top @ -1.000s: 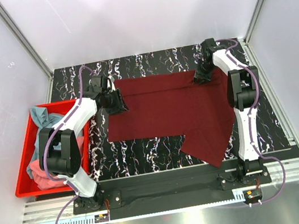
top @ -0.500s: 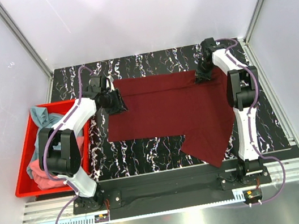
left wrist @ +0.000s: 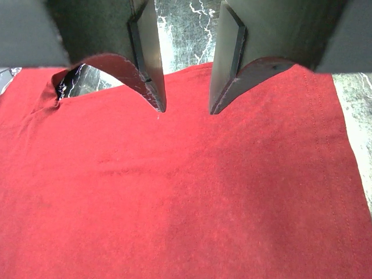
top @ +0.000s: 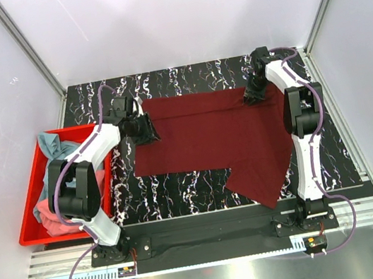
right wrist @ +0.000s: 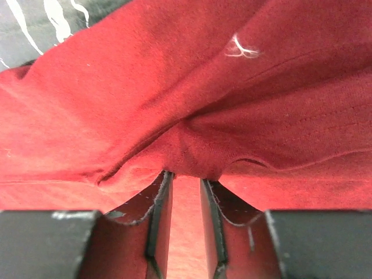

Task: Fold and stack the t-shirts
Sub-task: Fold the tshirt

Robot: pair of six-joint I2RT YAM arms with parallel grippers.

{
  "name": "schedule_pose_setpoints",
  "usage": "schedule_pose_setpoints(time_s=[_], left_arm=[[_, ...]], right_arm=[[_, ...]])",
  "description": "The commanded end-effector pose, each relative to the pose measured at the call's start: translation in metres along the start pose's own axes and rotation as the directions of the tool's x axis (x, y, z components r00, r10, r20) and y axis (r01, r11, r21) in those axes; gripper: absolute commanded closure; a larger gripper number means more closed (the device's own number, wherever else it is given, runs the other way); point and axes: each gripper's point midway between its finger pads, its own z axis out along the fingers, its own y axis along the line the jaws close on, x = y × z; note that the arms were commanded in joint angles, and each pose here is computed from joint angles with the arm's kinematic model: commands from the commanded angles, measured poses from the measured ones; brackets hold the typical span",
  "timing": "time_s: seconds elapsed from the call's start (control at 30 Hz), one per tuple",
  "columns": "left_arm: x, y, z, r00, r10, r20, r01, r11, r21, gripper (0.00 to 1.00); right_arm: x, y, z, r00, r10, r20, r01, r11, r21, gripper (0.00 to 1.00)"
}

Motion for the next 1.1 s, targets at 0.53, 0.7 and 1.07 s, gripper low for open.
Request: schedule_pose_setpoints(time_s=[0.53,0.7,1.07], left_arm=[[-0.017,-0.007,-0.015,0.998,0.013,0.061,-0.016,0.999,0.047,0.60],[-0.016,-0.005,-0.017,0.998,0.011,0.065,-0.014,0.999,0.043,0.60],[-0.016,-0.004,-0.017,0.998,0.007,0.068,-0.010,0.999,0.044,0.60]], right_arm=[[-0.010,0.007,0.006,0.999,-0.043,0.010,0.043,0.999,-0.012,0.63],[-0.012,0.011,0.003,1.000,-0.022,0.017,0.023,0.999,-0.028,0.69],[-0.016,0.020,-0.030,0.999,0.014,0.033,-0.013,0.999,-0.032,0.91]])
